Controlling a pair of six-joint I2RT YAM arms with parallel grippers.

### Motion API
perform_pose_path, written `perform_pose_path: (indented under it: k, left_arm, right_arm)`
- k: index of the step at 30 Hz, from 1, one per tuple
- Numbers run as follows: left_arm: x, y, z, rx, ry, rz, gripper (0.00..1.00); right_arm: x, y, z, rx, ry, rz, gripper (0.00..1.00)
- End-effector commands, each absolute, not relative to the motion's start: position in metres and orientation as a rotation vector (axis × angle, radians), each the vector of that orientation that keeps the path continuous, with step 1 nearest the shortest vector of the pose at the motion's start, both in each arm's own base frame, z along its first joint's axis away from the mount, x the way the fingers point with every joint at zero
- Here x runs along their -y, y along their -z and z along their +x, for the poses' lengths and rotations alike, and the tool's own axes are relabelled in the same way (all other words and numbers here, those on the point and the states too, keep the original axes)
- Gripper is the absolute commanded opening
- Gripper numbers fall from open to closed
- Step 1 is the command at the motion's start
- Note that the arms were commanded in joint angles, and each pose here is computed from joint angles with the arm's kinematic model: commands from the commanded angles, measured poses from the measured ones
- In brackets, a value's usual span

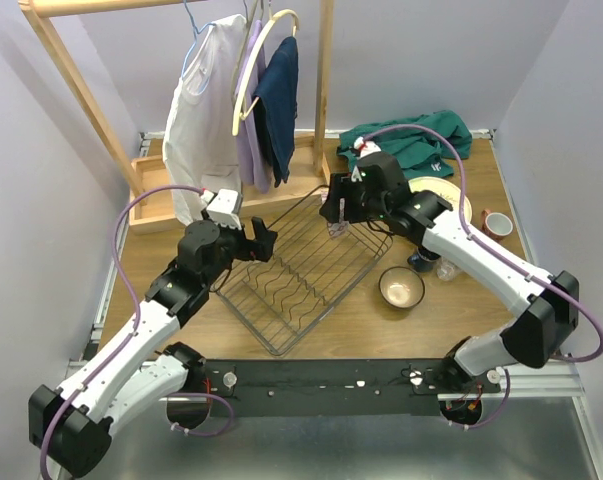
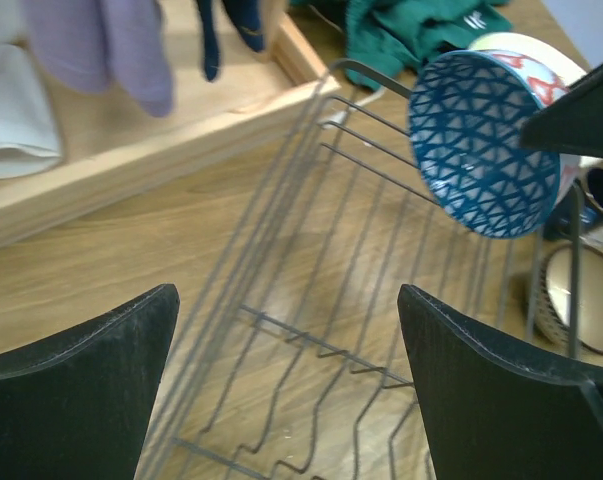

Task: Unload the mixed dishes from the dish rack
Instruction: Pick up the bowl from the dish rack, then place the bowl at the center of the board.

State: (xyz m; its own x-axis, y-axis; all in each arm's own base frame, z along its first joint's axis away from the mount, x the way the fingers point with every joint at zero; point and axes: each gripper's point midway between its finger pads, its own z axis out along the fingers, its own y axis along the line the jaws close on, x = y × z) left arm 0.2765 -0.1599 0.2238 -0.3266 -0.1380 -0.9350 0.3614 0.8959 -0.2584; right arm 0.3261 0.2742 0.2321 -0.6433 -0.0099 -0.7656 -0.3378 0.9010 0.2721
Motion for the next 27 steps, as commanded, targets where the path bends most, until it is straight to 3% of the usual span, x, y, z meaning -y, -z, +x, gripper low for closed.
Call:
perform_pose_path:
  k: [1,20,27]
  left_arm:
    - [0.192,-0.247,0.277,-1.790,0.700,0.214,0.99]
    - [0.232,-0.244,0.294,-1.821,0.987,0.039,0.96]
    - [0.234,-0.229,0.302,-1.863,1.076,-0.073,0.89]
  right_arm:
    - [-0.295,-0.275,0.317,-2.099,-0.889,-0.194,0.33]
    - [-0.298,-0.303,0.285,-1.914,-1.442,-0.140,0.33]
    - [-0.298,-0.307,0.279,-1.869,-1.553,-0.123,0.33]
